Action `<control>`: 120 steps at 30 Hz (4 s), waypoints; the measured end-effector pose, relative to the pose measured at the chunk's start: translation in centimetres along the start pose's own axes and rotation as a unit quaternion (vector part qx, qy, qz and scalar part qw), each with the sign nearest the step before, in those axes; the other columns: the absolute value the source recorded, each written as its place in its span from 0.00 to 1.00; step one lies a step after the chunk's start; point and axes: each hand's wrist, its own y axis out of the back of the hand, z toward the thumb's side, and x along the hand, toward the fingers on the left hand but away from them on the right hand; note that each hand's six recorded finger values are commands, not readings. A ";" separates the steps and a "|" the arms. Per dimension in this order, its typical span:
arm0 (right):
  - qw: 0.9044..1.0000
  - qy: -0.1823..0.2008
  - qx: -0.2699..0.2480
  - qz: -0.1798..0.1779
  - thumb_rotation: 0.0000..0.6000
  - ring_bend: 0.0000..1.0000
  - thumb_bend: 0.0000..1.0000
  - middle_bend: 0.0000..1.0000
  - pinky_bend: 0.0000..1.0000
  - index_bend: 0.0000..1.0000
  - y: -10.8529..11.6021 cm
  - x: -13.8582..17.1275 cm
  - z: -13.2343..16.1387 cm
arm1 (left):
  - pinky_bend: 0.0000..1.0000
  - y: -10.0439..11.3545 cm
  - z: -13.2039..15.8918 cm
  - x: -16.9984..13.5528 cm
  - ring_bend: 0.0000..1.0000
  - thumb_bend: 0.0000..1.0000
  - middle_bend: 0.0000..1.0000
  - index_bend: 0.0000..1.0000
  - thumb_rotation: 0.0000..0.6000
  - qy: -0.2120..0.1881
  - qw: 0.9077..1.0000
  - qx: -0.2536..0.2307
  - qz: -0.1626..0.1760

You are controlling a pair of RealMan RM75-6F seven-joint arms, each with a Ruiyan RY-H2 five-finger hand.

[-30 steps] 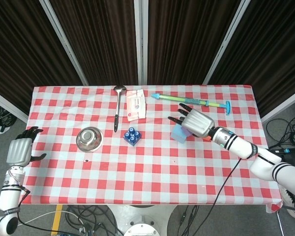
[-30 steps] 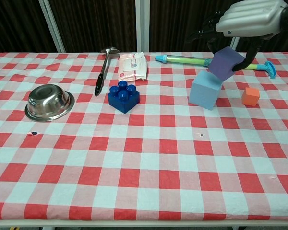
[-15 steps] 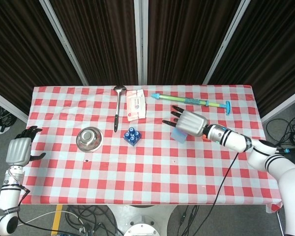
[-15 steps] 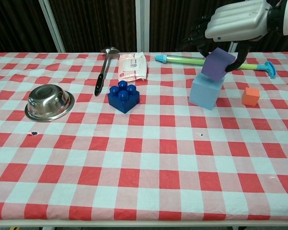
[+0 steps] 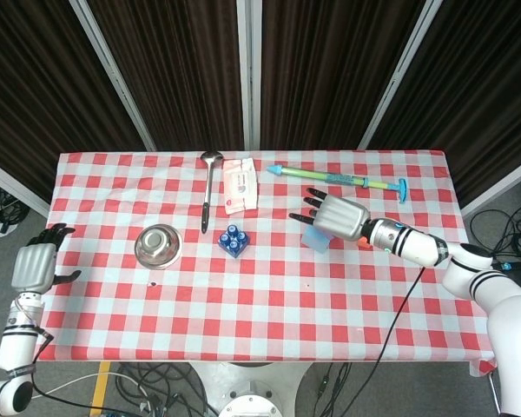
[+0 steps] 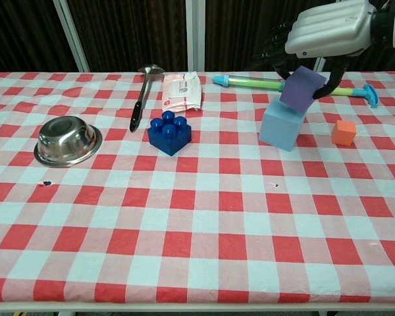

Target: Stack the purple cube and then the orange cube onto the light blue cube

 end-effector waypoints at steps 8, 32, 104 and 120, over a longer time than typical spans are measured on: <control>1.000 0.001 -0.004 0.002 1.00 0.13 0.09 0.47 0.11 0.06 -0.4 -0.3 -0.1 | 0.31 0.0 -0.3 0.0 0.22 0.06 0.26 0.29 1.00 0.004 1.000 0.001 0.000; 1.000 0.024 -0.004 0.006 1.00 0.13 0.08 0.47 0.13 0.06 -0.5 -1.5 0.1 | 0.31 -0.1 -1.0 0.2 0.22 0.06 0.26 0.29 1.00 0.016 1.000 0.004 0.000; 0.834 -0.455 -0.271 0.155 1.00 0.13 0.04 0.38 0.04 0.06 -10.5 9.5 4.7 | 0.31 2.1 1.7 -0.9 0.22 0.06 0.26 0.30 1.00 -0.038 0.998 -0.058 0.013; 0.841 -0.460 -0.263 0.108 1.00 0.13 0.04 0.38 0.01 0.09 -9.3 6.8 2.1 | 0.31 1.9 1.6 -0.7 0.22 0.06 0.26 0.30 1.00 -0.036 0.997 -0.062 0.011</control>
